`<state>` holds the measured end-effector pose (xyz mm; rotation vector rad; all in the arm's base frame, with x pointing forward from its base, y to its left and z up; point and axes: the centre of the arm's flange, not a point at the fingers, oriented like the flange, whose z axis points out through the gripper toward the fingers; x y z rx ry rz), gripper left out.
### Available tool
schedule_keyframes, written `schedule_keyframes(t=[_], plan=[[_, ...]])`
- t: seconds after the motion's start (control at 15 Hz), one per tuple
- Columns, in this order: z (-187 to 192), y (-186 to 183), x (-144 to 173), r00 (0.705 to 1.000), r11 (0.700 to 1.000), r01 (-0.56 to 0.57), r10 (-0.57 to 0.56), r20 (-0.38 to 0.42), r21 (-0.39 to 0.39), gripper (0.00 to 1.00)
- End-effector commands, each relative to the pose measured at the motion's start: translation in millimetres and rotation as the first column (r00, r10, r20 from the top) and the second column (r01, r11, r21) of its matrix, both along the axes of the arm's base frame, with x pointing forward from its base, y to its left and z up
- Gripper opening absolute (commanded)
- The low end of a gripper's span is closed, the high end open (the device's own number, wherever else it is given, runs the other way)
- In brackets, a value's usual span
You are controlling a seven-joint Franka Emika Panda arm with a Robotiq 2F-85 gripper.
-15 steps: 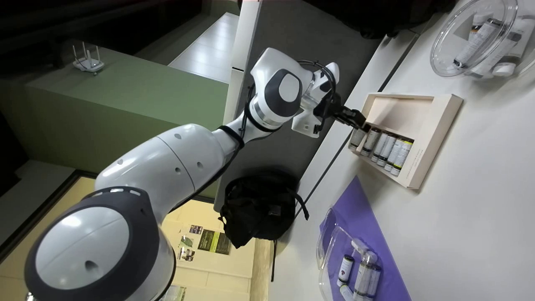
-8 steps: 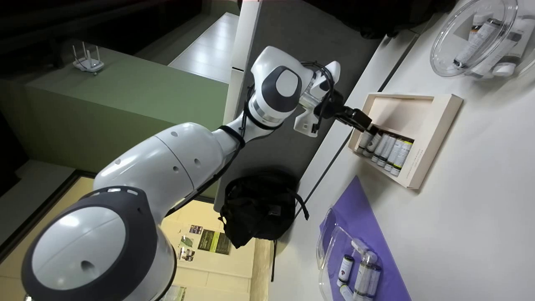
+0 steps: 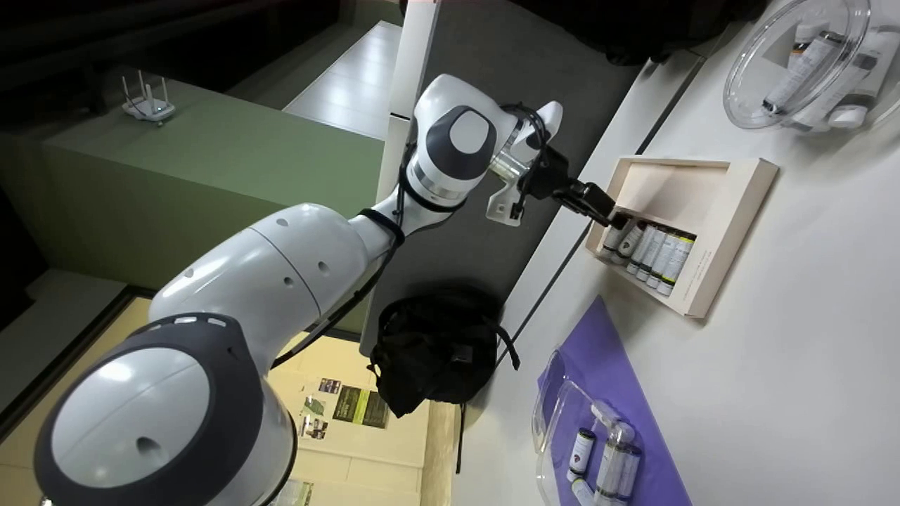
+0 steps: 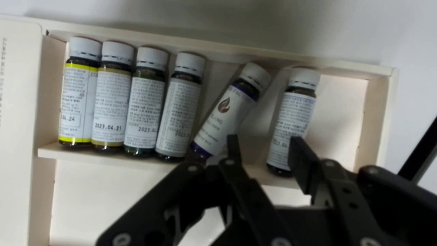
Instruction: Take a bottle from the bowl and put it in the left compartment of the box
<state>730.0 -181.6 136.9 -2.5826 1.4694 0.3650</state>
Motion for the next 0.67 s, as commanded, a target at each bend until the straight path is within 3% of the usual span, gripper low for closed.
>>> schedule_keyframes(t=[0.0,0.2,0.6], plan=[[26.3,2.2,15.1,0.999,1.0,0.01,-0.01,0.036,-0.002,0.2],[28.6,1.1,25.8,0.993,1.0,0.007,-0.004,0.122,-0.021,0.03],[12.5,5.1,34.5,0.994,1.0,-0.009,0.008,0.111,0.006,0.03]])
